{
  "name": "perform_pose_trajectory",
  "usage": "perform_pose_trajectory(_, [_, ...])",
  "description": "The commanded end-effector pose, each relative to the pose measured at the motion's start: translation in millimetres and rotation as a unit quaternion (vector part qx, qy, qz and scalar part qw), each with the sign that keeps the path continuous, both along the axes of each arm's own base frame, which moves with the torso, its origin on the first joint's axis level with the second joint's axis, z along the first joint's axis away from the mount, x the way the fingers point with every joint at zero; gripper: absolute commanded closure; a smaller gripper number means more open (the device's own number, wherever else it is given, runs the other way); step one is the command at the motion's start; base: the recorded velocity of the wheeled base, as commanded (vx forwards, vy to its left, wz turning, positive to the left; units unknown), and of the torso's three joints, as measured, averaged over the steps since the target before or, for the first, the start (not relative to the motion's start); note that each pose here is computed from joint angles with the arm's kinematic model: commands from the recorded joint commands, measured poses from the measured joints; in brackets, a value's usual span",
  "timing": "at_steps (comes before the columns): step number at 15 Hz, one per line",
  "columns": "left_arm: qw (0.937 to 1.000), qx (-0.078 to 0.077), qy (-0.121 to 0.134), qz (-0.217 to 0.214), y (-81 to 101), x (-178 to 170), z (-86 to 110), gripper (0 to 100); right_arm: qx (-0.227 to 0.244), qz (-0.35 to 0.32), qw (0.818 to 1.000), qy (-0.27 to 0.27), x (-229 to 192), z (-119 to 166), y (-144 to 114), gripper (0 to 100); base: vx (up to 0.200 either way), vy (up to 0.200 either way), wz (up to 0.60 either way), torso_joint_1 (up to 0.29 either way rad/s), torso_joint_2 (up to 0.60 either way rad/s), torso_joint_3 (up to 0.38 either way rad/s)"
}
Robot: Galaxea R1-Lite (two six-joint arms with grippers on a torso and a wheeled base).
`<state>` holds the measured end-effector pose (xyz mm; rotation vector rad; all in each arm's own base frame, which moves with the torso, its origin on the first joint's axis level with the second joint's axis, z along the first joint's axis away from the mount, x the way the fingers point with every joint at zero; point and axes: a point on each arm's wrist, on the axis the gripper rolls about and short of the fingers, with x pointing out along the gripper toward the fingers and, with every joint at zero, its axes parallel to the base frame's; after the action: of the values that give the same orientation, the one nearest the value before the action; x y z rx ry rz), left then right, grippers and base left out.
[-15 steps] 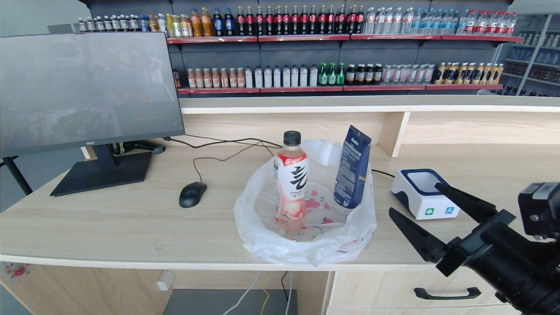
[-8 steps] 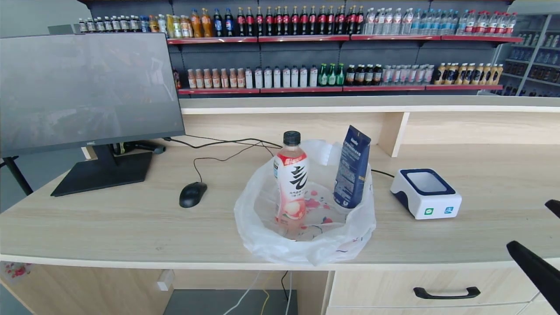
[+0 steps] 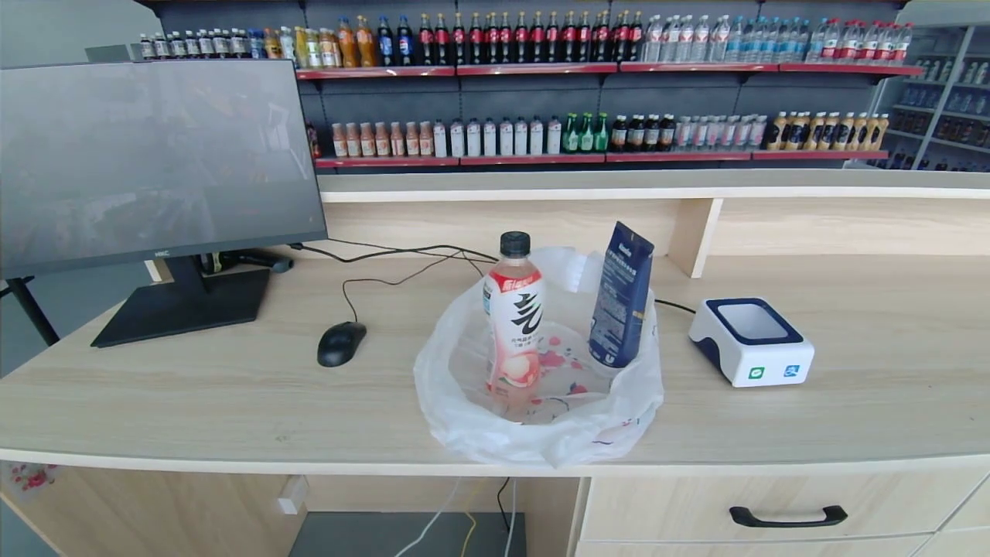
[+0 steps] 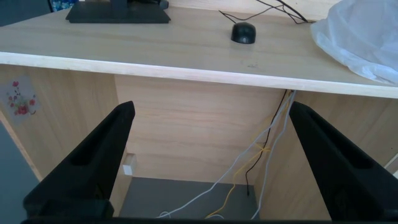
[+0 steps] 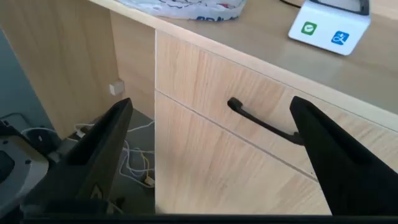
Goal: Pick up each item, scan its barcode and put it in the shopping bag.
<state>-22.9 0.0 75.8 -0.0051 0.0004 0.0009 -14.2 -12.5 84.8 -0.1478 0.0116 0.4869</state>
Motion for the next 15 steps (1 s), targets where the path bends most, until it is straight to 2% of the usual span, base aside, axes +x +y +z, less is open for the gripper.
perform_pose_trajectory(1, [1.0, 0.001, 0.0, 0.0, 0.0, 0.0, 0.0, 0, 0.02, -0.07, 0.997, -0.021, -5.8, 0.1, -0.7, 0, 0.0, 0.0, 0.0, 0.0, 0.0, 0.0])
perform_pose_trajectory(3, [1.0, 0.0, 0.0, 0.0, 0.0, 0.0, 0.0, 0, 0.025, -0.174, 0.984, 0.004, -4.4, 0.7, 4.5, 0, 0.0, 0.0, 0.0, 0.0, 0.0, 0.0])
perform_pose_trajectory(4, [1.0, -0.001, 0.0, 0.0, 0.0, 0.0, 0.0, 0, 0.041, -0.193, 0.98, 0.026, -2.4, 0.3, 4.5, 0, 0.0, 0.0, 0.0, 0.0, 0.0, 0.0])
perform_pose_trajectory(7, [1.0, -0.001, 0.0, 0.0, 0.0, 0.0, 0.0, 0, 0.033, -0.279, 0.959, 0.039, 0.0, 0.9, 5.7, 0, 0.0, 0.0, 0.0, 0.0, 0.0, 0.0])
perform_pose_trajectory(9, [1.0, -0.001, 0.0, 0.0, 0.0, 0.0, 0.0, 0, 0.034, -0.297, 0.953, 0.043, 0.5, 1.0, 6.2, 0, 0.0, 0.0, 0.0, 0.0, 0.0, 0.0])
perform_pose_trajectory(10, [1.0, -0.001, 0.0, 0.0, 0.0, 0.0, 0.0, 0, 0.041, -0.313, 0.949, 0.021, -3.3, 0.5, 6.4, 0, 0.0, 0.0, 0.0, 0.0, 0.0, 0.0])
perform_pose_trajectory(12, [1.0, -0.001, 0.0, 0.0, 0.0, 0.0, 0.0, 0, 0.059, -0.318, 0.946, 0.02, -2.9, -0.4, 6.3, 0, 0.0, 0.0, 0.0, 0.0, 0.0, 0.0])
perform_pose_trajectory(15, [1.0, -0.001, 0.0, 0.0, 0.0, 0.0, 0.0, 0, 0.051, -0.335, 0.941, 0.02, -2.7, -0.3, 7.0, 0, 0.0, 0.0, 0.0, 0.0, 0.0, 0.0])
